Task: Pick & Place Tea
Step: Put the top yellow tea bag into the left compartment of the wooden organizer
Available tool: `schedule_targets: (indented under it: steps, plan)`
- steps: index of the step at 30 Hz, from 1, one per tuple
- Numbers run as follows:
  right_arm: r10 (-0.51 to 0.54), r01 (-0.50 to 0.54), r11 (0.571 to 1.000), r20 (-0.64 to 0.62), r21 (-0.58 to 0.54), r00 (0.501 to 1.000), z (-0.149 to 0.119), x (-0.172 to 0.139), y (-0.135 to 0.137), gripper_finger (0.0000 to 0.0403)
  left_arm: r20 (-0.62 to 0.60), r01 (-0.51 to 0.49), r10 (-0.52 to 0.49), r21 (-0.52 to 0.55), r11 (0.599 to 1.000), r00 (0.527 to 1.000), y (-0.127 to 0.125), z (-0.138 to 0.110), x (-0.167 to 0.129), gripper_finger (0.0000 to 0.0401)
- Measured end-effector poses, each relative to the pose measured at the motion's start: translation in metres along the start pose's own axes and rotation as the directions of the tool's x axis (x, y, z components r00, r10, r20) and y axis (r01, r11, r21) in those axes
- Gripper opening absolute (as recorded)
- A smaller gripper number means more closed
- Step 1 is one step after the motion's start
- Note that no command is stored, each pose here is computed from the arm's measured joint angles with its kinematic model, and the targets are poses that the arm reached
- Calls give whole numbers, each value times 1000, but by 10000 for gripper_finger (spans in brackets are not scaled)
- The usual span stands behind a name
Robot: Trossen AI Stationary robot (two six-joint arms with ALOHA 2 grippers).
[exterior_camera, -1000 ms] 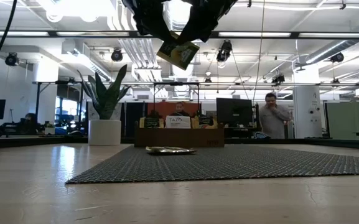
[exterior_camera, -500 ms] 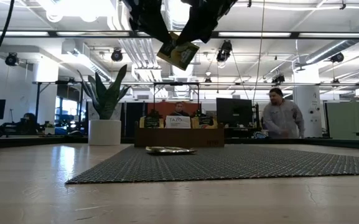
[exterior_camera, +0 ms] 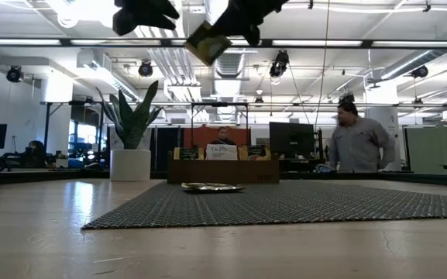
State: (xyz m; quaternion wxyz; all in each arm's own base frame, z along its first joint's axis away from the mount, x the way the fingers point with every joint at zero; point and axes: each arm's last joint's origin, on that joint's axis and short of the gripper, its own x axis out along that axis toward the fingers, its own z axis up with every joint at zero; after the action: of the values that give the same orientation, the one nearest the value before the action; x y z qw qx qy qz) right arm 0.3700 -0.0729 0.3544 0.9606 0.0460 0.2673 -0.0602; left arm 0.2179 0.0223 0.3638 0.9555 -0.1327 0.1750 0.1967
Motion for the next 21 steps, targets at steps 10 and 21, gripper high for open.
schedule_targets:
  steps: [10,21]
  plan:
    - [84,-145,967,276,210,958,-3,17,0,8,296,174,-109,-204,963,949,20,-54,-22,129]
    - [103,-321,863,484,391,869,-20,27,-2,8,369,165,-61,-259,952,927,28,-64,-29,129]
